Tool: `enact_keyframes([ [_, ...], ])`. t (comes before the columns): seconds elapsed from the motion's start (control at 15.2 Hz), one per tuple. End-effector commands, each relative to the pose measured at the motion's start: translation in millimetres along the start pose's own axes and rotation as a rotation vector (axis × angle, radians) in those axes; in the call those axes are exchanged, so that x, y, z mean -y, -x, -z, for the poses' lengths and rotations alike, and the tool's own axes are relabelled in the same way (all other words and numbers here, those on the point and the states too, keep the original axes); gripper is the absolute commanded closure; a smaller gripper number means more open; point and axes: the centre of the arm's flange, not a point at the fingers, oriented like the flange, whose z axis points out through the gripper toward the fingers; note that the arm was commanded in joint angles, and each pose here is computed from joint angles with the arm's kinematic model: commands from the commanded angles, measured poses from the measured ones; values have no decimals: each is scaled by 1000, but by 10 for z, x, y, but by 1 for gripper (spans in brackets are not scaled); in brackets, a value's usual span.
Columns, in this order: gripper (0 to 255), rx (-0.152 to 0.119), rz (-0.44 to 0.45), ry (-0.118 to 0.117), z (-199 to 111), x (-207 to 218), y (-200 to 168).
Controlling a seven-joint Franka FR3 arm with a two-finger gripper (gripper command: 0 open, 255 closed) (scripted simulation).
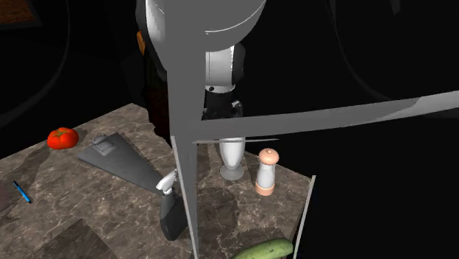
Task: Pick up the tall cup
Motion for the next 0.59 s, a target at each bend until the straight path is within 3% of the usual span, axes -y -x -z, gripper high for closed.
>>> enact_keyframes([
  [0.0, 0, -6, 3, 1, -166, -123, -179],
  [0.13, 0, -10, 5, 1, -277, -225, -322],
  [0.53, 0, -10, 5, 1, -593, -227, -293],
])
